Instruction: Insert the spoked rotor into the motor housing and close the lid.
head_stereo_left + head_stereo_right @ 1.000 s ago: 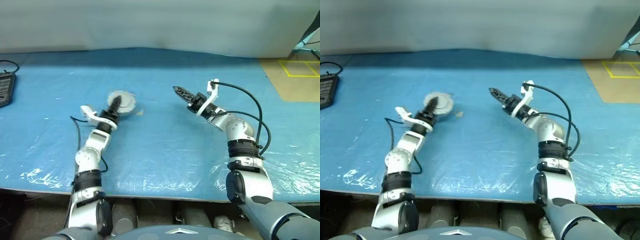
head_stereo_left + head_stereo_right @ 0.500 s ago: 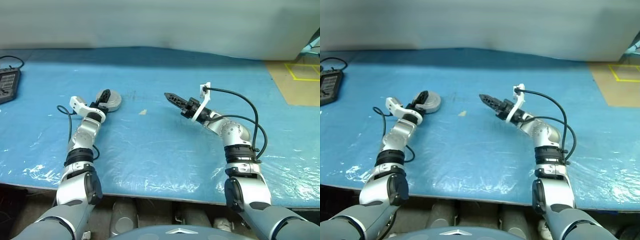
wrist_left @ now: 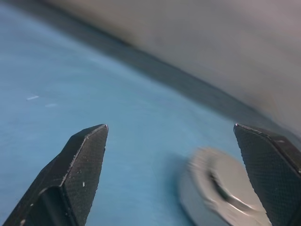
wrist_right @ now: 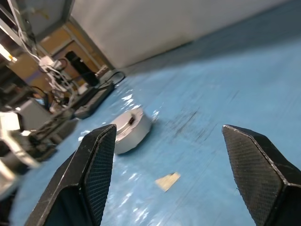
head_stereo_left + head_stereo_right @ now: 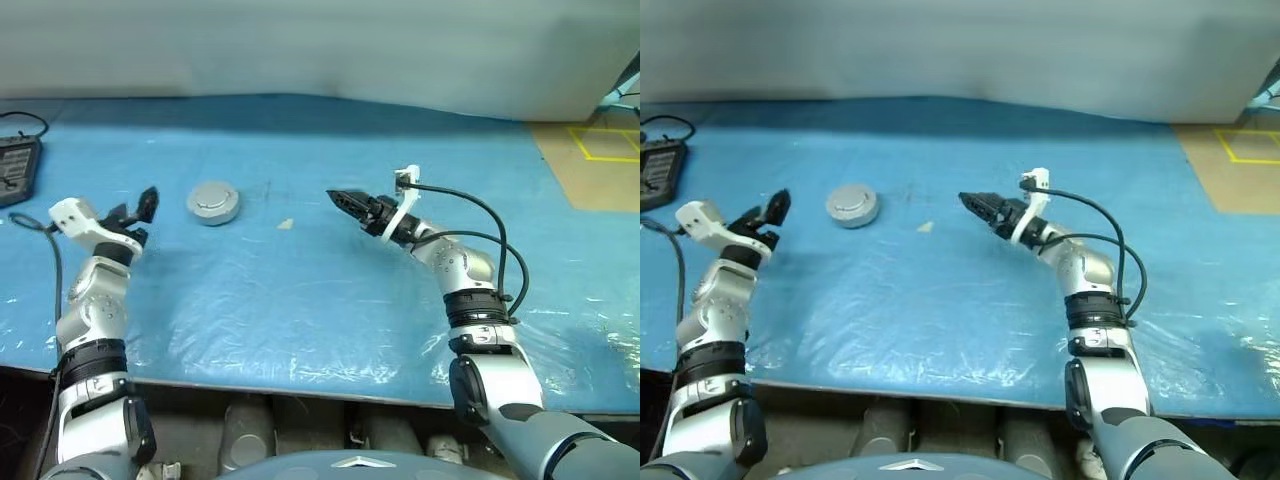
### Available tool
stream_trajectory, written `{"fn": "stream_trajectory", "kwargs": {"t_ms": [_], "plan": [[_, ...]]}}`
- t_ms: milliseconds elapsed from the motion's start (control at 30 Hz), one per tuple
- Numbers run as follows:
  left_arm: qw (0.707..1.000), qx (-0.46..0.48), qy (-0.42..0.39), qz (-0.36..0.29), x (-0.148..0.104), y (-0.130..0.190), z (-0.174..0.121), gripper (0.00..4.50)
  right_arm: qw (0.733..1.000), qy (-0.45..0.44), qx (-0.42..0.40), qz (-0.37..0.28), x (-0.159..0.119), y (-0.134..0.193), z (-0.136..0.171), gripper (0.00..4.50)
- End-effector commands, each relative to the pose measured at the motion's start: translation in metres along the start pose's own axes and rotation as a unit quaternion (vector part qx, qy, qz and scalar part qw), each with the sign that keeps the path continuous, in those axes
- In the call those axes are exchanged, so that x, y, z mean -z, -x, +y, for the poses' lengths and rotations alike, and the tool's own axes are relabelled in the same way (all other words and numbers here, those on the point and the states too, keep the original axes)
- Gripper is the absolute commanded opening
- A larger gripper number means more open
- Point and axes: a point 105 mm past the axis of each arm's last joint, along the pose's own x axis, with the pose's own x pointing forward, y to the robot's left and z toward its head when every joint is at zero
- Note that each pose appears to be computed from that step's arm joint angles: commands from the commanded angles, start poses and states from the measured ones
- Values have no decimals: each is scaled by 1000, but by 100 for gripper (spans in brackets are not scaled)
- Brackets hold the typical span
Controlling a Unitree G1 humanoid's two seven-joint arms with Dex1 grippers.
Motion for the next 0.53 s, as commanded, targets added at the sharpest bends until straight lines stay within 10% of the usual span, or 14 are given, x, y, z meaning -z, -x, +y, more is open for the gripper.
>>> {"fn": "stream_trajectory", "kwargs": {"t_ms": [33,367,533], "plan": [[981,176,-71,32,7,-3,-73,448,995,101,4,5,-4,10,-10,376],[929,303,-191,91,57,1,-118,448,972,219,4,81,1,44,-36,376],[918,329,-194,109,68,4,-121,450,964,240,-27,112,15,50,-31,444]]}}
